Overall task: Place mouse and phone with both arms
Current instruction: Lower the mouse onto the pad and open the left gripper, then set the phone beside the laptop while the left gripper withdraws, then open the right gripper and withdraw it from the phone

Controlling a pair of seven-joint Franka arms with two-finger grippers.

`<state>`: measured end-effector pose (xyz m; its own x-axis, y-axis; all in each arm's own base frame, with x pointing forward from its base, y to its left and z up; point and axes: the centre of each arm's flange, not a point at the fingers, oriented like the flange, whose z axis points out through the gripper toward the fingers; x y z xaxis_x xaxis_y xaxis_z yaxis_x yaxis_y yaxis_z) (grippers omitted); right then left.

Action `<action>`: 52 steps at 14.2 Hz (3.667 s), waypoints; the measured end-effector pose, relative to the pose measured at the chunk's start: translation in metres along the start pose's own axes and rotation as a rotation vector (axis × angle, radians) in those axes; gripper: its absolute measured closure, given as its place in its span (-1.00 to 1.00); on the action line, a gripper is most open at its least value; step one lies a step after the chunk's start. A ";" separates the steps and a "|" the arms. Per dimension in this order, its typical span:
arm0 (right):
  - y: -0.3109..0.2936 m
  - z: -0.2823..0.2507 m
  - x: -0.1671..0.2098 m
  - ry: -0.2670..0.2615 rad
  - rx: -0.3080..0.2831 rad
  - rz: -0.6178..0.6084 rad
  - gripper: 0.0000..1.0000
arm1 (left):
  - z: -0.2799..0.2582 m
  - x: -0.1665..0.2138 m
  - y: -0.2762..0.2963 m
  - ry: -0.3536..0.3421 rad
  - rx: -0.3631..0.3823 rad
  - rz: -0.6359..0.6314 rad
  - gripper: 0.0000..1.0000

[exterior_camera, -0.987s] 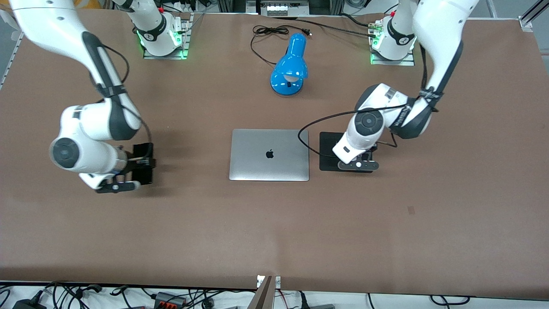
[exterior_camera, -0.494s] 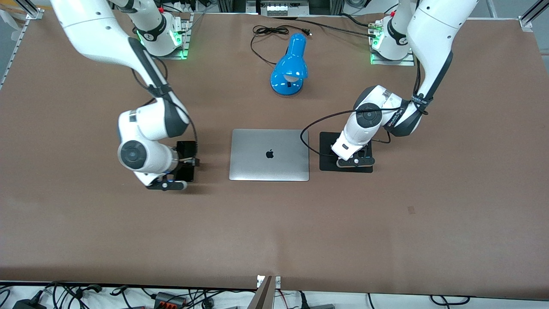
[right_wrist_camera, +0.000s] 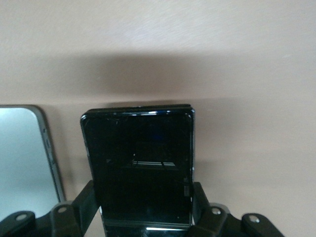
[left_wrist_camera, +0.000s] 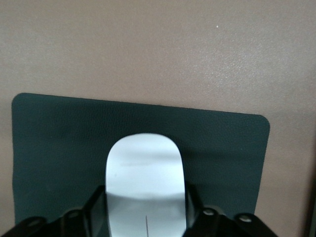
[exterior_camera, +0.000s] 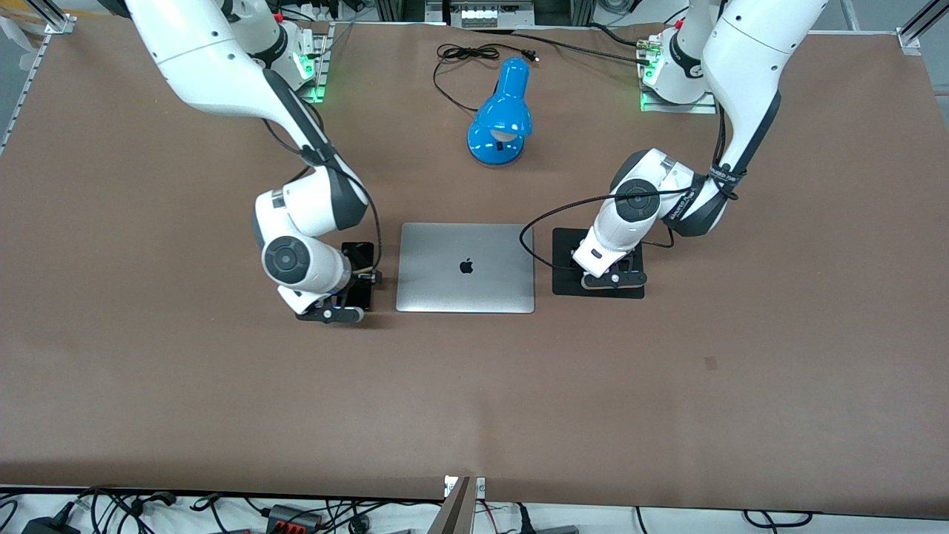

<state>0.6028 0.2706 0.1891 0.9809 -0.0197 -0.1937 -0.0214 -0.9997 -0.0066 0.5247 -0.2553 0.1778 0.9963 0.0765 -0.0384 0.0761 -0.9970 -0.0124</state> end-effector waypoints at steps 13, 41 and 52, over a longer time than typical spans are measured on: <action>-0.020 0.026 -0.014 -0.036 -0.022 -0.035 -0.58 | -0.200 0.071 -0.044 -0.067 0.191 0.138 -1.00; 0.290 -0.419 -0.017 0.257 -0.009 -0.001 -1.00 | -0.427 0.030 -0.230 0.066 0.012 0.121 -1.00; 0.294 -0.383 -0.092 0.217 -0.018 -0.005 -1.00 | -0.426 0.029 -0.230 0.056 0.013 0.120 -1.00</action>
<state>0.5807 -0.0259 0.5804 0.9997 -0.0143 0.0217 -0.0146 -0.9998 0.0104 0.5530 -0.0273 0.6057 0.9989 -0.0445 0.0155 -0.0441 -0.9987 -0.0241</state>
